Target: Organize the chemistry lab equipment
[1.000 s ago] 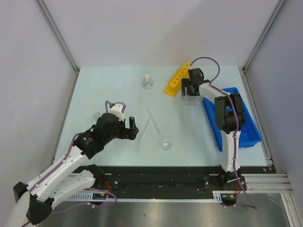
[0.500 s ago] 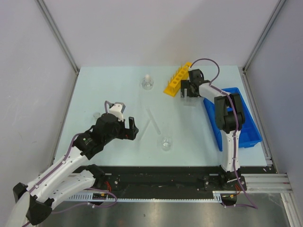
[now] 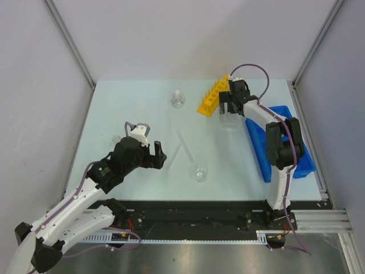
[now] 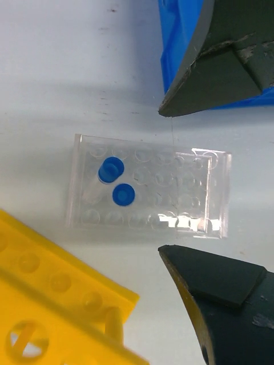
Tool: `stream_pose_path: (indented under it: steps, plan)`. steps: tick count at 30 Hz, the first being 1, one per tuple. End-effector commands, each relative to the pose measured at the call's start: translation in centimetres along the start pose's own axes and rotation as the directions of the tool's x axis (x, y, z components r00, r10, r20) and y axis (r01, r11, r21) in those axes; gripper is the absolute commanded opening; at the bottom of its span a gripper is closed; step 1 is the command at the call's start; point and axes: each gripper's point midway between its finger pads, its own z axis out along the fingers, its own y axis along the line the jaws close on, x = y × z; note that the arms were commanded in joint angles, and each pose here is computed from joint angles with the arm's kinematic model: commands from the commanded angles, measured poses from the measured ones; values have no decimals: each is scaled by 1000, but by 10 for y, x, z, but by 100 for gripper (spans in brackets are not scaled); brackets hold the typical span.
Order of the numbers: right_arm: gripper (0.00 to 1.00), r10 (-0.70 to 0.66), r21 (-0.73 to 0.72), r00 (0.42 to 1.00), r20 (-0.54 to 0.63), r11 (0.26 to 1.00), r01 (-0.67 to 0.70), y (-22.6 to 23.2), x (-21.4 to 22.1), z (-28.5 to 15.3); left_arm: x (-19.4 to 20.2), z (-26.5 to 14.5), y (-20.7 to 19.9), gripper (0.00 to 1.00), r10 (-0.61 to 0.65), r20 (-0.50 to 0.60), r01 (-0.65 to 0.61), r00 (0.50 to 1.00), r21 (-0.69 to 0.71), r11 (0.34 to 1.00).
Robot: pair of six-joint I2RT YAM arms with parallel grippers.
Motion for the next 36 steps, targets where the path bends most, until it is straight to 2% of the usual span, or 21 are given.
stream_pose_path:
  steps: [1,5,9,11,12,15,16,18,19,21,23,28,36]
  plan:
    - [100,-52,18,990,135,999,50,7,-39,-41,-9,-6,-1,100,-15,40,14,999,11,1000]
    - [100,-101,41,970,221,995,94,9,-59,-78,-11,-7,-3,100,-17,45,17,999,18,1000]
    - [100,-177,57,924,339,984,168,8,-88,-136,-12,-2,-5,100,-34,43,32,999,32,999]
    - [100,-202,38,910,361,979,203,12,-93,-155,-8,3,-8,100,-45,19,44,999,50,998]
    - [100,-245,-41,883,400,958,284,23,-99,-177,-11,5,-7,100,-61,23,59,998,53,997]
    - [100,-272,-182,876,399,913,366,29,-86,-202,-8,14,-13,100,-97,-12,98,995,96,991]
    - [100,-307,-328,857,415,828,456,43,-71,-220,-9,16,-15,100,-109,-19,110,994,105,988]
    - [100,-320,-475,847,424,718,509,55,-51,-235,-8,22,-20,100,-135,-44,140,990,134,981]
    - [100,-317,-598,840,440,595,537,71,-33,-251,-7,25,-22,100,-142,-56,149,988,139,979]
    - [100,-301,-683,849,434,505,528,80,-14,-260,-3,32,-27,100,-156,-92,169,984,154,974]
    - [100,-306,-703,839,450,458,544,84,-1,-264,1,41,-28,100,-163,-125,182,979,149,972]
    - [100,-298,-730,847,441,429,532,85,20,-263,18,64,-16,99,-154,-211,169,965,54,984]
    - [100,-267,-739,855,445,431,519,82,22,-263,49,102,1,85,-78,-378,63,923,-52,997]
